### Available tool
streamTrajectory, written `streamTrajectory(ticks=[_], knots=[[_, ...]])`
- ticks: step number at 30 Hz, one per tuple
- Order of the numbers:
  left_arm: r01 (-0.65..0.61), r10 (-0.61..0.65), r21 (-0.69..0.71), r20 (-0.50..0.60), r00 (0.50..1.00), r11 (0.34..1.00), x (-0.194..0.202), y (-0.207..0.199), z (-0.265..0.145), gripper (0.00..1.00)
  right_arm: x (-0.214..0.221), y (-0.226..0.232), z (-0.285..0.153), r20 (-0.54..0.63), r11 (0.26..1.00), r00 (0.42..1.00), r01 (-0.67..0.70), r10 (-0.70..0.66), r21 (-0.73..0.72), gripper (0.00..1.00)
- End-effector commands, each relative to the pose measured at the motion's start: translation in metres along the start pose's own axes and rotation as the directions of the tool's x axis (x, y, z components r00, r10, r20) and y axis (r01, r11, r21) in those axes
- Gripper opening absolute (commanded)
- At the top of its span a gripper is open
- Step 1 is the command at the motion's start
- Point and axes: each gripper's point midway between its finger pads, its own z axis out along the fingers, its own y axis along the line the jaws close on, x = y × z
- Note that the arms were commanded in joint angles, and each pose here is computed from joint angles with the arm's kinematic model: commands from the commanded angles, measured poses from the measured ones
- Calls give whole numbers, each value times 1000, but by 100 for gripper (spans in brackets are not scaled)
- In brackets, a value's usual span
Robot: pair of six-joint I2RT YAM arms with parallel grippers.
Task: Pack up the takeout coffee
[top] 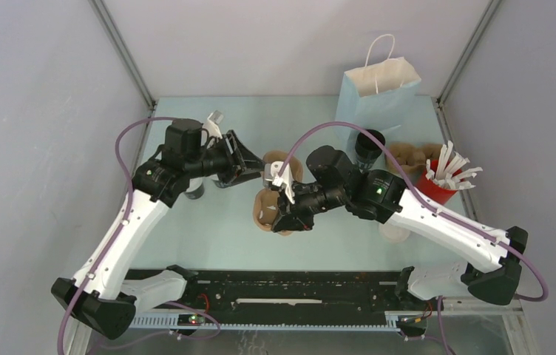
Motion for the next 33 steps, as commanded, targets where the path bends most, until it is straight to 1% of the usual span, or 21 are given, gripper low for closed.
streamTrajectory(ticks=[1, 5, 12, 17, 20, 23, 24, 31, 32, 33], knots=[[-22, 22, -7, 53, 998, 1000, -5, 0, -5, 46, -12, -1, 4, 30, 999, 999, 36, -36, 27, 6], [-32, 33, -21, 29, 999, 999, 3, 4, -6, 42, -10, -6, 9, 19, 998, 1000, 23, -24, 51, 6], [-47, 46, -50, -15, 999, 998, 13, 15, 0, 41, -13, -4, 15, 27, 998, 999, 21, -23, 62, 6], [-62, 59, -109, -31, 998, 992, 15, 28, 1, 41, -17, -4, 15, 39, 997, 999, 25, -27, 71, 6], [-61, 57, -111, -35, 998, 992, 16, 30, 2, 41, -17, -4, 16, 40, 997, 999, 22, -25, 75, 6], [-57, 53, -100, -47, 998, 993, 17, 29, 4, 39, -16, -4, 17, 35, 997, 999, 21, -23, 76, 6], [-59, 56, -86, -42, 998, 995, 16, 27, 5, 37, -16, -4, 17, 35, 997, 999, 20, -23, 76, 6], [-56, 55, -44, -12, 998, 997, 13, 20, 6, 10, -16, -9, 15, 36, 993, 999, -2, -2, 115, 10], [-55, 55, -34, -8, 998, 998, 12, 18, 5, 5, -15, -10, 15, 35, 992, 999, -9, 5, 123, 11], [-54, 54, -27, -1, 999, 998, 11, 18, 6, 1, -16, -11, 14, 37, 991, 999, -17, 12, 130, 15]])
